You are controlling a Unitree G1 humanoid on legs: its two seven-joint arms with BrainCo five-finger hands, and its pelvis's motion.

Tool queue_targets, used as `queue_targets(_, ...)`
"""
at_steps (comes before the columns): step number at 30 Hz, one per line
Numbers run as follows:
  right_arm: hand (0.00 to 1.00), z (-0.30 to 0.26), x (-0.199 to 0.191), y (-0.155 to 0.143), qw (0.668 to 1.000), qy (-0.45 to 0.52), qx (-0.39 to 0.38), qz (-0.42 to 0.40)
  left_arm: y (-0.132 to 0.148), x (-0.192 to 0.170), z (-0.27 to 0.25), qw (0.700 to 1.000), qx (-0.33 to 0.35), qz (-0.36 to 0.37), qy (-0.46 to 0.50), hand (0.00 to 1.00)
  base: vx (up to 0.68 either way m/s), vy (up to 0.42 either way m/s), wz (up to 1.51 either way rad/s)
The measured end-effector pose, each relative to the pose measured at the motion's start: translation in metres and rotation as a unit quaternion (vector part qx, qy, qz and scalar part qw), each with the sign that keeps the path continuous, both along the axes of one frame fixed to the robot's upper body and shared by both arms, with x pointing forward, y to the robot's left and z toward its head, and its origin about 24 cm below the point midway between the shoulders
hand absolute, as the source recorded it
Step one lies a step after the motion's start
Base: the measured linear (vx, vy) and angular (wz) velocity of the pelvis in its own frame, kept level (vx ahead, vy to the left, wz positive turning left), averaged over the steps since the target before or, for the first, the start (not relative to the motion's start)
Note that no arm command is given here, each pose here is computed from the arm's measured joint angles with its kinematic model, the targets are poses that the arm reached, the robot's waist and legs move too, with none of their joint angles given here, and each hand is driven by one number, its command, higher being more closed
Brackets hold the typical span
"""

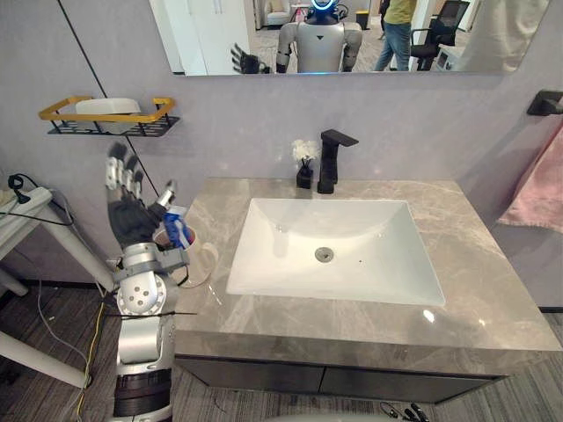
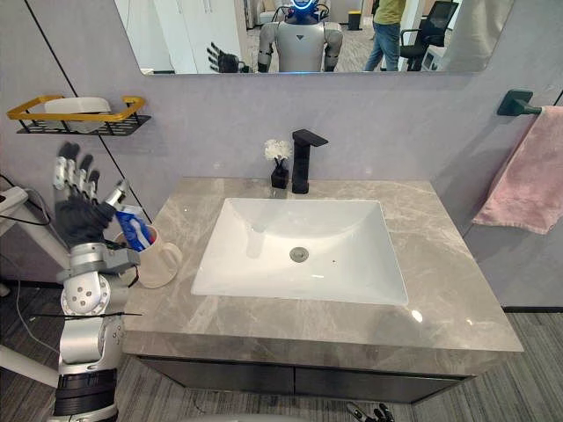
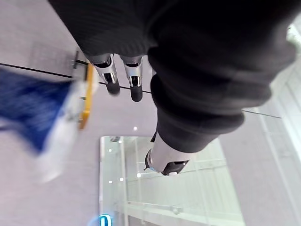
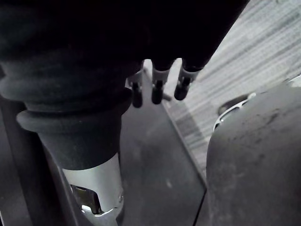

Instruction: Organize washtable

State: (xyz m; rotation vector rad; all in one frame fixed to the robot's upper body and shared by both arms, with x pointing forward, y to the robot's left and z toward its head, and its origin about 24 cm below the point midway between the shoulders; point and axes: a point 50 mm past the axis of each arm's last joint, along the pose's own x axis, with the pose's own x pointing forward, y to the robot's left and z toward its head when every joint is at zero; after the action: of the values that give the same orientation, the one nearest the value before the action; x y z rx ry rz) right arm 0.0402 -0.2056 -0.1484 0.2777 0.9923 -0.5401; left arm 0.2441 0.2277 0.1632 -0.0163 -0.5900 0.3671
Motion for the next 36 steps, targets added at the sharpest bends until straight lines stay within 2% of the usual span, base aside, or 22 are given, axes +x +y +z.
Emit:
queue_targets(6,0.00,0.004,0.007,-0.003,1.000,-0.016,-0.006,0.003,-0.005,-0.009,0.032,0.996,0.016,-0.009,-0.084,0.00,0.00,0.000,0.01)
queue_targets(16,0.00,0.005,0.018,-0.002,0.999,-0.034,-0.002,0.009,0.005,-0.025,0.050,0.990,0.021,0.018,-0.139,0.00,0.00,0.000,0.00)
queue_targets(20,0.00,0.006,0.023,-0.001,0.999,-0.040,-0.001,0.010,0.019,-0.041,0.042,0.988,-0.008,0.051,-0.143,0.00,0.00,0.000,0.00)
queue_targets(24,0.00,0.005,0.023,0.003,0.999,-0.040,0.006,0.006,0.030,-0.055,0.010,0.990,-0.066,0.081,-0.091,0.00,0.00,0.000,0.00)
queue_targets(25,0.00,0.005,0.023,0.004,0.999,-0.040,0.006,0.006,0.030,-0.057,0.006,0.990,-0.075,0.082,-0.084,1.00,0.00,0.000,0.00)
queue_targets(36,0.00,0.005,0.024,0.008,0.999,-0.039,0.008,0.009,0.027,-0.072,-0.067,0.974,-0.193,0.109,0.052,1.00,0.00,-0.006,0.01)
